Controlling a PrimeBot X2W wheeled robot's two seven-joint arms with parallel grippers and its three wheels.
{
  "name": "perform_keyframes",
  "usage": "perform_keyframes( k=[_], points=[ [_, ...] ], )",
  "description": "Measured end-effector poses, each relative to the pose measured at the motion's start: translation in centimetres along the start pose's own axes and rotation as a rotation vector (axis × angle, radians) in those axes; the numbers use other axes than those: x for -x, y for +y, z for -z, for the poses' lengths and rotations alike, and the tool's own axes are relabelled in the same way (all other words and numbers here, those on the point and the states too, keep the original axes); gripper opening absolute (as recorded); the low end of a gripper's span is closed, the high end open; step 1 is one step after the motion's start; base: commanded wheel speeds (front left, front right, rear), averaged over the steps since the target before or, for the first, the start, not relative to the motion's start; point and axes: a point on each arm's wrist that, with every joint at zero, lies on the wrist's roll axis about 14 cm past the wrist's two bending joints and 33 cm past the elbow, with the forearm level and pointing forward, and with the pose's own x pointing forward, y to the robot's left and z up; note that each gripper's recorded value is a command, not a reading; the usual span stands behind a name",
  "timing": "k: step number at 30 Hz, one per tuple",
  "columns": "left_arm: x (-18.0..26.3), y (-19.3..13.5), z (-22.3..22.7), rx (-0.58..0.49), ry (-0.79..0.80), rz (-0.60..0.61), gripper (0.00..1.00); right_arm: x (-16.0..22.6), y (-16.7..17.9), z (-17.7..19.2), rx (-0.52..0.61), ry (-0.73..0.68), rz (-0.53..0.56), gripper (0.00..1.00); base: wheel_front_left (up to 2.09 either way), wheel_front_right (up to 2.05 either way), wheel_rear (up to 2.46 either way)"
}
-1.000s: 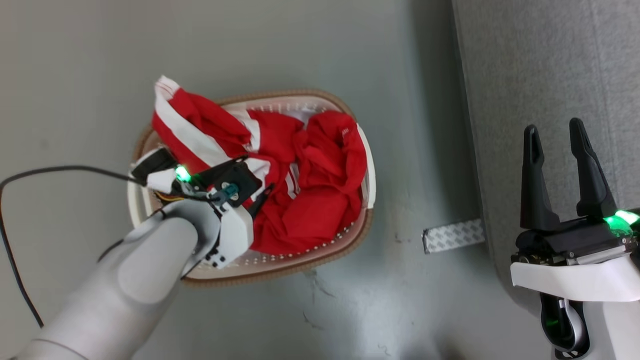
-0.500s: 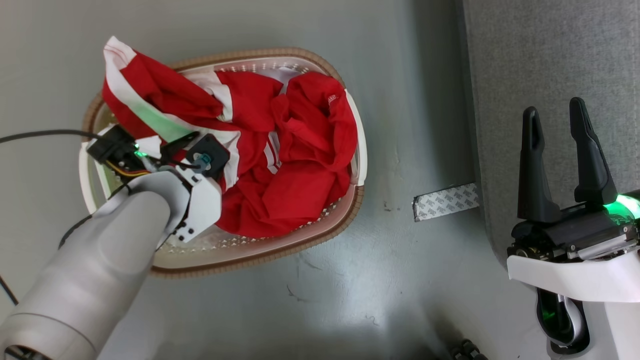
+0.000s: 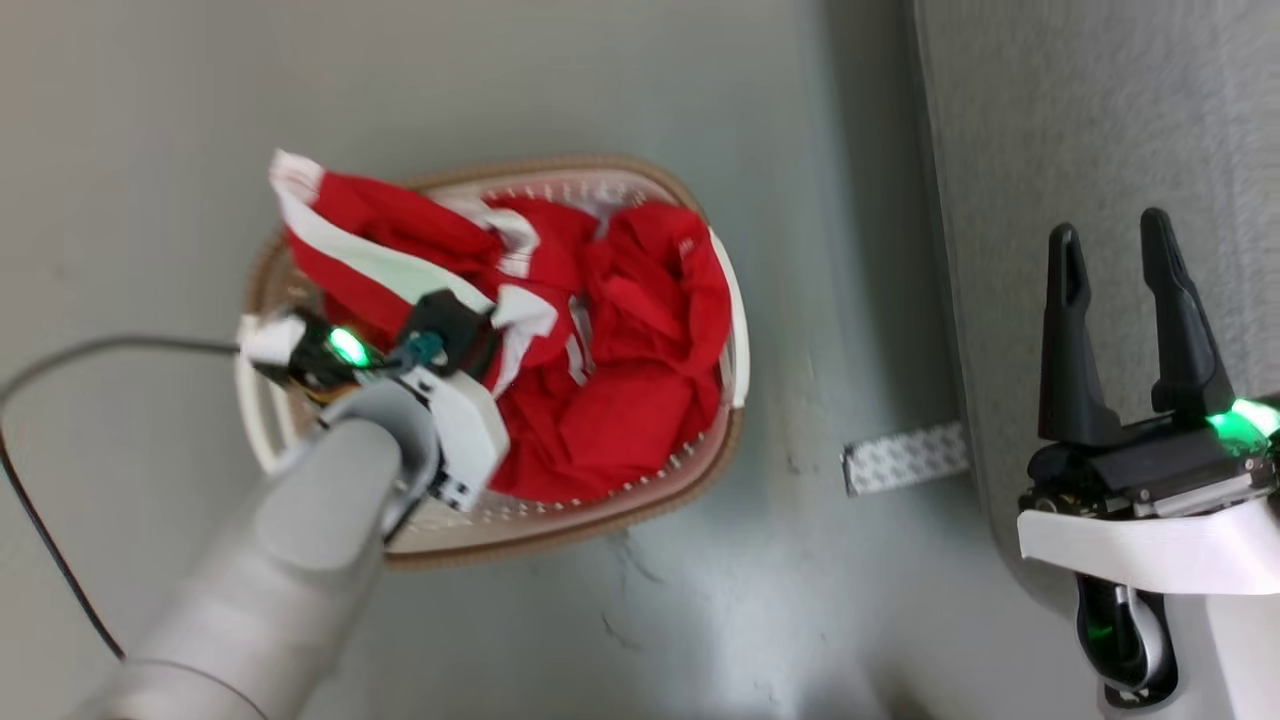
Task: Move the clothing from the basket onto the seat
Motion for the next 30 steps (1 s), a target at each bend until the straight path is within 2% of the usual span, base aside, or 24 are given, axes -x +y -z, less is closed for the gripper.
perform_keyframes(
  k=[5,9,21,30],
  points=[
    [3.1,-0.5,-4.3,0.119,-0.121,-0.054,0.00,1.1,1.5,-1.8,-0.010,-0.022,-0.024,1.00,0.00,0.00,0.00],
    [6.3,-0.9,-7.4,0.147,-0.200,-0.094,0.00,2.4,3.0,-3.4,-0.026,-0.045,-0.053,1.00,0.00,0.00,0.00],
    [16.7,-1.8,-17.7,0.117,-0.494,-0.214,0.00,7.9,7.1,-7.6,-0.040,-0.111,-0.140,1.00,0.00,0.00,0.00],
    [23.3,-3.8,-23.1,0.076,-0.644,-0.249,0.00,12.0,8.1,-9.0,-0.031,-0.145,-0.162,1.00,0.00,0.00,0.00]
  ],
)
